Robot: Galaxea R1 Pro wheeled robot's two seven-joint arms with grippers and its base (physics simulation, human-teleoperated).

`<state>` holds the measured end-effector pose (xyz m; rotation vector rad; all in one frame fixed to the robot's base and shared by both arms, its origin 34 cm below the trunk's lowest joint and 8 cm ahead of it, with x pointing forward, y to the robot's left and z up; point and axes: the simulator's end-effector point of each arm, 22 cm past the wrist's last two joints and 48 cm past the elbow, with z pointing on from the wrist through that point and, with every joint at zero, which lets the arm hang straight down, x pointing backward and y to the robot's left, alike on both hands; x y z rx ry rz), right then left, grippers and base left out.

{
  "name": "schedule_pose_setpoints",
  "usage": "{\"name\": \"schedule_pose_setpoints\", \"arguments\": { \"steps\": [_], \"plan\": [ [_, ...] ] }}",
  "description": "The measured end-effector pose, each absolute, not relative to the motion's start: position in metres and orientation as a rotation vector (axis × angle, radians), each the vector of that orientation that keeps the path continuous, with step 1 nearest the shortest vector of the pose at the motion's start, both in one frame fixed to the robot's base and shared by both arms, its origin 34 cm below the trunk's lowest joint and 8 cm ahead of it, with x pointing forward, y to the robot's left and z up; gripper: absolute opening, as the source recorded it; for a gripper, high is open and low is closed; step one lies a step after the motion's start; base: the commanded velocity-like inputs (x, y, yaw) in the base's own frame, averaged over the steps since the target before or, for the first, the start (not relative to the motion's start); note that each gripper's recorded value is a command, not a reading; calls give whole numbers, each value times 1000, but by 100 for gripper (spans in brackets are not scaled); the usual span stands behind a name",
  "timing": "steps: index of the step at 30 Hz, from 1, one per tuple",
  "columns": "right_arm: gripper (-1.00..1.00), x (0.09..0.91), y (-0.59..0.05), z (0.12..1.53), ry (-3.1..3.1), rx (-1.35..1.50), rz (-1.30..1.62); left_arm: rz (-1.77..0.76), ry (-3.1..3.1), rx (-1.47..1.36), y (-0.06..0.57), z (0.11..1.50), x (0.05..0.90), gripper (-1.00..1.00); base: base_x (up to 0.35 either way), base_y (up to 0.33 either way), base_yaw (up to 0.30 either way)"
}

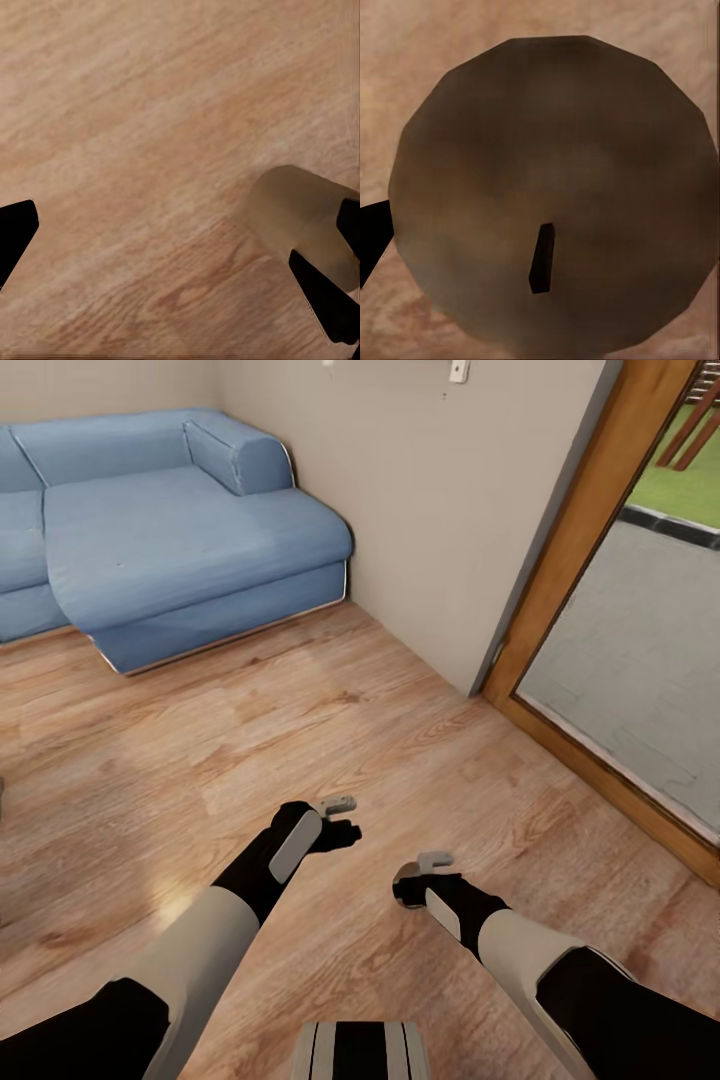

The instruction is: Place each of the two pumpkins and all three candles from the living room inside a cabinet in the living room (use any cabinet), then make sure every cabinet is closed, and position the cauldron so it is next to a table in the living room.

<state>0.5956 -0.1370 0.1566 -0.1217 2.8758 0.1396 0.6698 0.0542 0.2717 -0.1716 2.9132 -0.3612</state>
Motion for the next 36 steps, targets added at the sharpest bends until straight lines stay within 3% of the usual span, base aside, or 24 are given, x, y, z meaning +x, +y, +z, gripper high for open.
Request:
{"name": "schedule_pose_setpoints", "arguments": {
  "steps": [17,27,36],
  "plan": [
    [-100,622,-148,209,2841,-111,126,-220,3072,-216,94,267,626,100,0,0,91],
    [-100,636,-211,234,2830,-94,16,-123,3080,-288,114,270,612,100,0,0,140],
    [-100,644,-222,259,2823,-89,23,-38,3128,-327,133,273,586,100,0,0,149]
  ]
}}
